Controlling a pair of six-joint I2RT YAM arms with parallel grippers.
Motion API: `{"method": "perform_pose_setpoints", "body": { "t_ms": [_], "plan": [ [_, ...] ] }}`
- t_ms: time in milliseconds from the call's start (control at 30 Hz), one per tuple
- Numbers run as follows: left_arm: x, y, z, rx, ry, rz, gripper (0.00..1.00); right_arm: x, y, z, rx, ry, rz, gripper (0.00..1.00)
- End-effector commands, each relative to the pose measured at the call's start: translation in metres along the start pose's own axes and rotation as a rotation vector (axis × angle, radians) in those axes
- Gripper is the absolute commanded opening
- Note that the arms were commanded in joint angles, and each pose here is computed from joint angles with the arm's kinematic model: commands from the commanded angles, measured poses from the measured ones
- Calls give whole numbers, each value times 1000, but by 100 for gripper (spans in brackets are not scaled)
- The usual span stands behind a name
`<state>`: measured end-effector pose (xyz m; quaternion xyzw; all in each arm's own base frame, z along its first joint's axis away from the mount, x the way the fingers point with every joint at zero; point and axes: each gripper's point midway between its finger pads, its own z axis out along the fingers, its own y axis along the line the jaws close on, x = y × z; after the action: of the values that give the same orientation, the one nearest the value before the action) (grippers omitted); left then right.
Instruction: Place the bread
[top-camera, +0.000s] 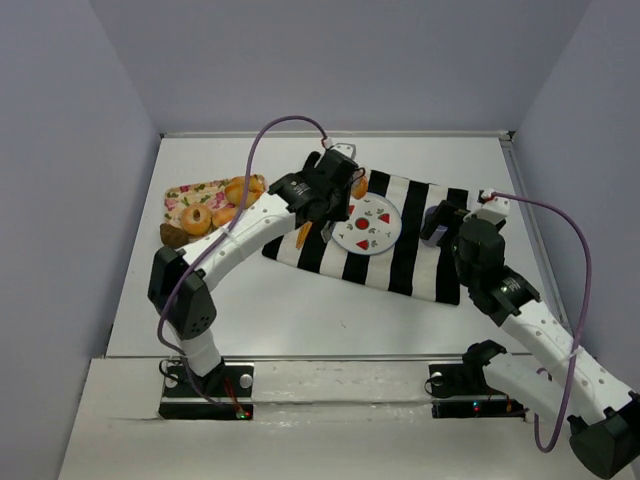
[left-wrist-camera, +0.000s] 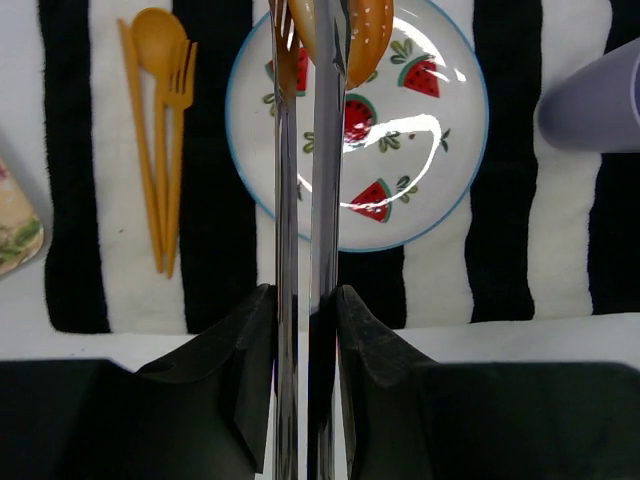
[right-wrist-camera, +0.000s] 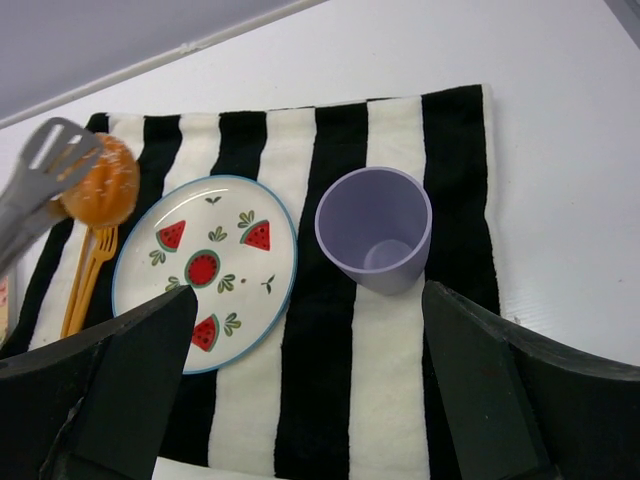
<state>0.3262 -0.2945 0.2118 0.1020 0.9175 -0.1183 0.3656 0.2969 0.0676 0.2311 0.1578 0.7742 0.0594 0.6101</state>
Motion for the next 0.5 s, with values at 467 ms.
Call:
{"method": "perform_pose_setpoints", "body": {
  "t_ms": [467],
  "plan": [
    [16,-69,31,189,92,159,51,-21,2,-6,-8,-82,38,100]
  ]
}}
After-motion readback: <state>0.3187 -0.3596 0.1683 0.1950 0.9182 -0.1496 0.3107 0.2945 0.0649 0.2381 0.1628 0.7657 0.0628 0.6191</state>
